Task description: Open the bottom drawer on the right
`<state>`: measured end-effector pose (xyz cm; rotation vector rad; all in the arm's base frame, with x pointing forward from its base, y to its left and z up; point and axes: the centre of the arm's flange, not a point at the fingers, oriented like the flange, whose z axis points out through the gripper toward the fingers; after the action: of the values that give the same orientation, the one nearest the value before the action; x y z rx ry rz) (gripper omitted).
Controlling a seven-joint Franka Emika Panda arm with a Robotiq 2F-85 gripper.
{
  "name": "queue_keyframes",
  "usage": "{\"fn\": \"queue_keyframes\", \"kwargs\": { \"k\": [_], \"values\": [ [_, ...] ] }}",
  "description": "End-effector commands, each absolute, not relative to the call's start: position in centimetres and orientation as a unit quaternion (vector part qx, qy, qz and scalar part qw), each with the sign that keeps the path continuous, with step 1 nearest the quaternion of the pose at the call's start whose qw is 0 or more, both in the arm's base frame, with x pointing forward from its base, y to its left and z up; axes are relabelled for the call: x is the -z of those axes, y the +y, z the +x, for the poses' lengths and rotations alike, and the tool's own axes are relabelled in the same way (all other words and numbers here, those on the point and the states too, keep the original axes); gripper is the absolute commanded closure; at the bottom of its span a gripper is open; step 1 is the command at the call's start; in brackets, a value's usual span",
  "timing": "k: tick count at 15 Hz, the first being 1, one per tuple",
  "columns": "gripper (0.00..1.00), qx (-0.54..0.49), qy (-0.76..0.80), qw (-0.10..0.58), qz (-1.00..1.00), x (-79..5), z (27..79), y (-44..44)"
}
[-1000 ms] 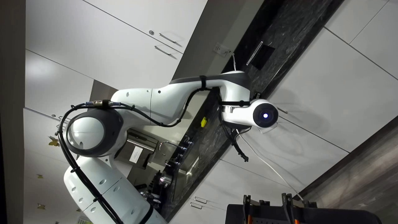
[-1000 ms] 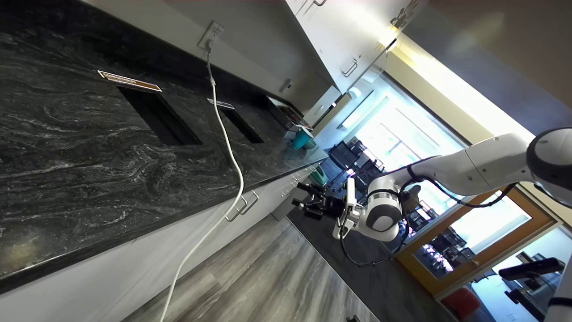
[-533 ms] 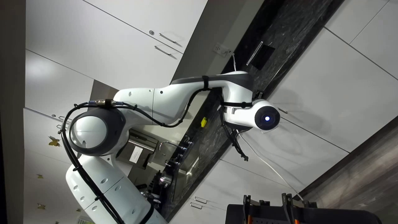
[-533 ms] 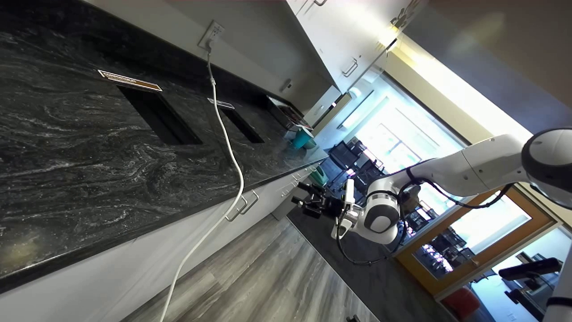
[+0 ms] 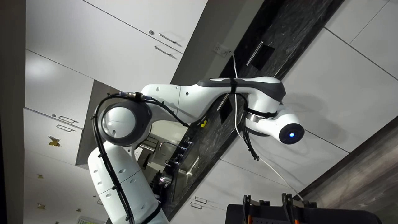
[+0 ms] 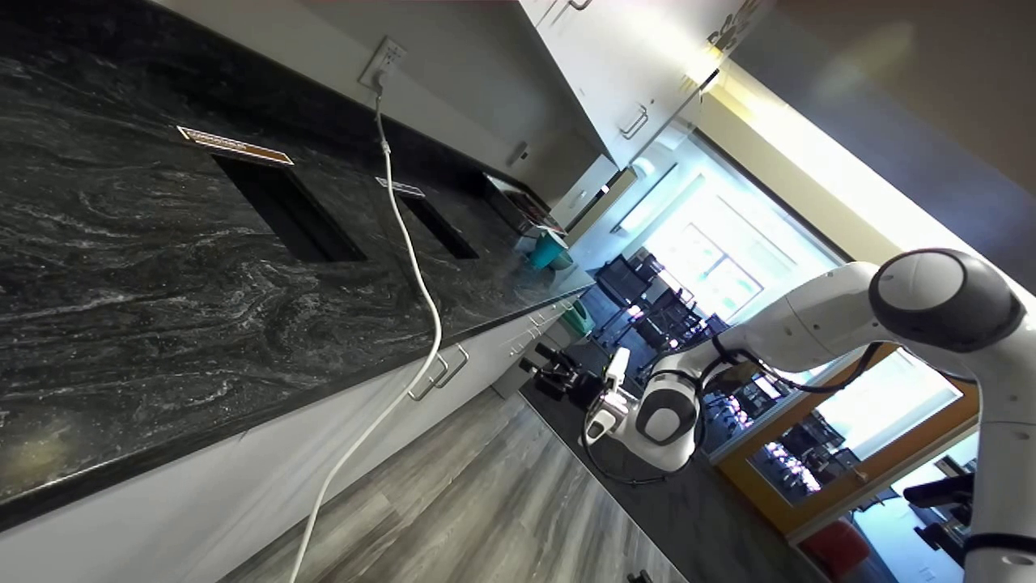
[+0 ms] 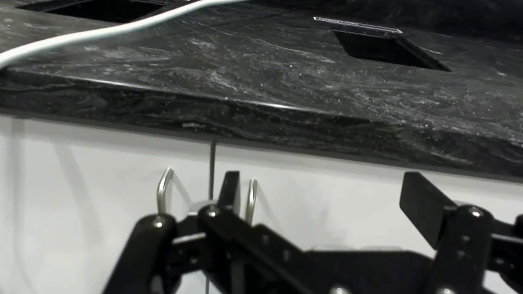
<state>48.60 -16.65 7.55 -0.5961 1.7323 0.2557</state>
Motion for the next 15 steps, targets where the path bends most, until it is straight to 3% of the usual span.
{"fn": "queue_keyframes", "kwargs": {
  "k": [1, 15],
  "values": [
    [0.00, -0.134, 0.744, 0.612, -0.232, -3.6, 49.8, -16.5],
    [0.00, -0.161, 0.740, 0.602, -0.253, -0.5, 49.2, -13.3]
  ]
}}
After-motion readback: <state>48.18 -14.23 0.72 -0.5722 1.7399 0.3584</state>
